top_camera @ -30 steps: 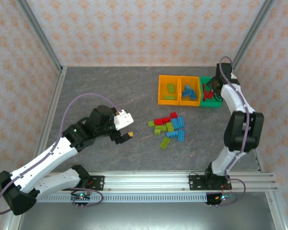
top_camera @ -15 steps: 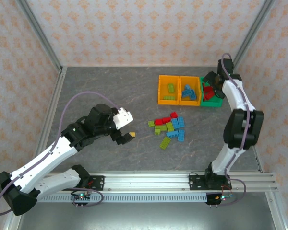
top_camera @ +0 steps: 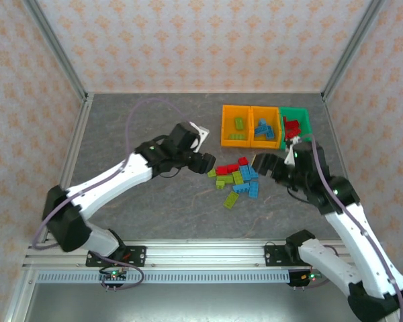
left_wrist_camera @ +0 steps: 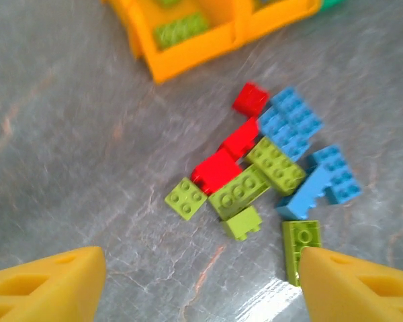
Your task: Sort the legos into containers by color
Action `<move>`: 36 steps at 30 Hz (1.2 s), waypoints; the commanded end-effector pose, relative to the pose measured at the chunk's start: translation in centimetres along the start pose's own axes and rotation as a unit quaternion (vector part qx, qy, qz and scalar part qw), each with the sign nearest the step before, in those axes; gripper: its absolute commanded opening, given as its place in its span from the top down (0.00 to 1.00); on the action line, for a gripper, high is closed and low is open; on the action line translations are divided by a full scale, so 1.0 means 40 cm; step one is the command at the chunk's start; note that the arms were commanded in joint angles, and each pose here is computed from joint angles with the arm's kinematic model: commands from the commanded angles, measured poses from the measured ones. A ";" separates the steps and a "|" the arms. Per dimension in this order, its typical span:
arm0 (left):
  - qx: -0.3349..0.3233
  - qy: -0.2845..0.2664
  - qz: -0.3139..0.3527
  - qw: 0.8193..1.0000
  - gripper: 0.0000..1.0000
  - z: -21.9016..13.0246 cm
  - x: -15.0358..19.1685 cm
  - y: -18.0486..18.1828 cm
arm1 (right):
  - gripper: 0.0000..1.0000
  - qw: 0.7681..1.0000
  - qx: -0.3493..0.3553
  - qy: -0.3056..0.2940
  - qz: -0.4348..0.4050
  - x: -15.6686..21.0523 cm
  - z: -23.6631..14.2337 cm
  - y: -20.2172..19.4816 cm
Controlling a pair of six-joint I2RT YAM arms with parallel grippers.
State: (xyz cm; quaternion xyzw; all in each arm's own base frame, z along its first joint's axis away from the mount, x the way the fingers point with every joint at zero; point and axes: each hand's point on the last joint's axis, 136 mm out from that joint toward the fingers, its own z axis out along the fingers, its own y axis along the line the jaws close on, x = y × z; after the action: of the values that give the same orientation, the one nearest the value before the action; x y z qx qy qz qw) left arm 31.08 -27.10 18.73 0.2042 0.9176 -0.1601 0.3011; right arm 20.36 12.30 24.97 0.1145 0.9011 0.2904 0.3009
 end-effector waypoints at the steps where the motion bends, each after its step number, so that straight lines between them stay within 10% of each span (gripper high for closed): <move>1: -0.014 0.022 -0.052 0.998 0.26 0.072 0.020 0.008 | 0.14 0.997 0.051 0.026 0.044 0.074 0.010 -0.075; 16: -0.022 0.176 0.120 0.977 0.40 0.333 0.147 0.035 | 0.14 0.995 0.077 0.044 0.042 0.070 0.048 -0.082; 23: -0.026 0.224 0.146 0.963 0.39 0.381 0.176 0.066 | 0.14 0.994 0.087 0.042 0.051 0.060 0.060 -0.082; 36: -0.003 0.241 0.152 0.959 0.70 0.381 0.197 0.060 | 0.14 0.993 0.084 0.042 0.067 0.029 0.077 -0.049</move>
State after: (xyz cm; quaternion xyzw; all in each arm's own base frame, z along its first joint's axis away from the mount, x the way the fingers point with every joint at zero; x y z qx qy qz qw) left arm 34.89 -29.98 2.15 0.3705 0.9194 -0.0553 0.1196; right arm 20.42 12.40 19.39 0.1820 0.9333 0.2288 0.2087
